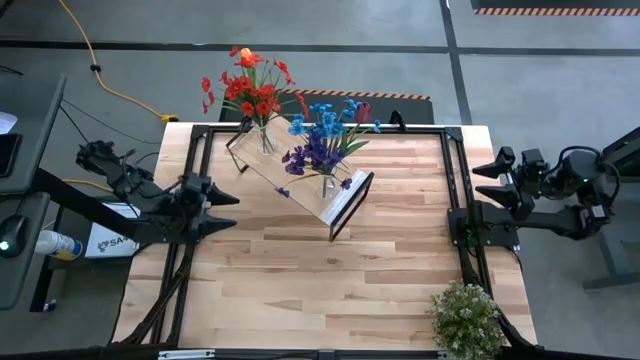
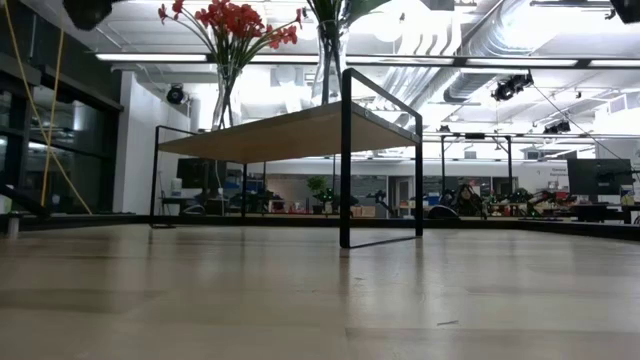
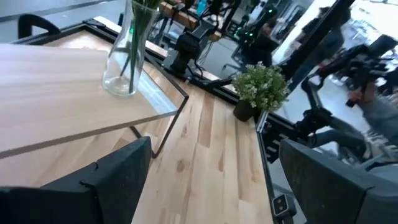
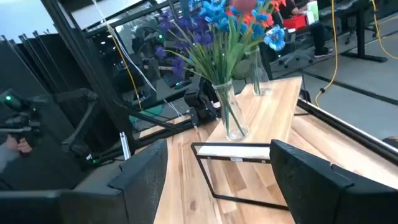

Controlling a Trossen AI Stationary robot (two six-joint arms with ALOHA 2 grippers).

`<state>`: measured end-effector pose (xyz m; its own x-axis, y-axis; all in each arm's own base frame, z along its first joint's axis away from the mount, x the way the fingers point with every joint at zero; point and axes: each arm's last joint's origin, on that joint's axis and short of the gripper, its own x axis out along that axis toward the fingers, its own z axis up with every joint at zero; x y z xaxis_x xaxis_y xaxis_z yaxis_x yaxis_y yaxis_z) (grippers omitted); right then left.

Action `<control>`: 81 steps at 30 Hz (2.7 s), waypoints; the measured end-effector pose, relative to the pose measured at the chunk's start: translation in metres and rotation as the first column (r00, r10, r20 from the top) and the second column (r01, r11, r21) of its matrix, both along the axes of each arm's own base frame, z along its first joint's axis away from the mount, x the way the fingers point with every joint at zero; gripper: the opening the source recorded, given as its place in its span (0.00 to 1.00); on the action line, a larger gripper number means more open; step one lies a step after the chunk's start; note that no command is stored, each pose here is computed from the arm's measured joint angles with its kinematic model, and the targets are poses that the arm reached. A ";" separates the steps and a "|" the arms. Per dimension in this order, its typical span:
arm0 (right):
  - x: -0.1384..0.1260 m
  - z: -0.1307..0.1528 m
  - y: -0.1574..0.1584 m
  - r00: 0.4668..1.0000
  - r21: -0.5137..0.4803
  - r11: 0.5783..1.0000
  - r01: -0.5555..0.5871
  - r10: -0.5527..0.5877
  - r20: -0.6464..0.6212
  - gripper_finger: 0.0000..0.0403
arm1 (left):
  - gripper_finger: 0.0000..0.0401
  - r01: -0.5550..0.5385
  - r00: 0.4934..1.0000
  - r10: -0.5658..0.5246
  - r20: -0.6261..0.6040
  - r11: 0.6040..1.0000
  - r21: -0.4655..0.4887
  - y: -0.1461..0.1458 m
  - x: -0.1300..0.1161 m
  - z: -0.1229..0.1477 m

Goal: Pick and place flowers into a vace then onto a shelf
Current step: Return to Home Position

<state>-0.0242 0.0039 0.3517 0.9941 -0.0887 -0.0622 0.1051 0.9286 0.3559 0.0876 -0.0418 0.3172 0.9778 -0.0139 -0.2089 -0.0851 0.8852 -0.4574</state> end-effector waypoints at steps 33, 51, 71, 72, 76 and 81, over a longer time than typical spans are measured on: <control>0.051 -0.072 -0.005 0.999 -0.018 0.999 -0.040 0.040 -0.017 0.68 | 0.96 0.001 0.977 -0.024 0.211 0.994 0.108 -0.008 0.013 -0.083; 0.051 -0.071 -0.003 0.995 -0.050 0.994 -0.099 0.099 -0.005 0.68 | 0.96 -0.005 0.970 -0.036 0.241 0.985 0.170 -0.010 0.015 -0.105; 0.091 -0.116 -0.010 0.998 -0.033 0.999 -0.041 0.042 0.039 0.68 | 0.96 -0.059 0.975 0.018 0.220 0.981 0.184 -0.008 0.015 -0.107; 0.093 -0.119 -0.010 0.998 -0.035 0.998 -0.049 0.051 0.048 0.68 | 0.96 -0.070 0.975 0.028 0.220 0.980 0.184 -0.008 0.015 -0.107; 0.103 -0.133 -0.011 0.993 -0.028 0.998 -0.061 0.064 0.099 0.67 | 0.96 -0.072 0.975 0.029 0.220 0.980 0.188 -0.008 0.015 -0.107; 0.110 -0.145 -0.011 0.987 -0.028 0.996 -0.082 0.085 0.137 0.68 | 0.96 -0.083 0.975 0.040 0.220 0.979 0.187 -0.008 0.015 -0.107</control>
<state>0.0854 -0.0071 0.2072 0.9970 -0.0044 0.0773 -0.0223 0.9398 0.3411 0.1027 -0.0495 0.2102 0.9976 0.0678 0.0125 -0.0613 0.9548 -0.2909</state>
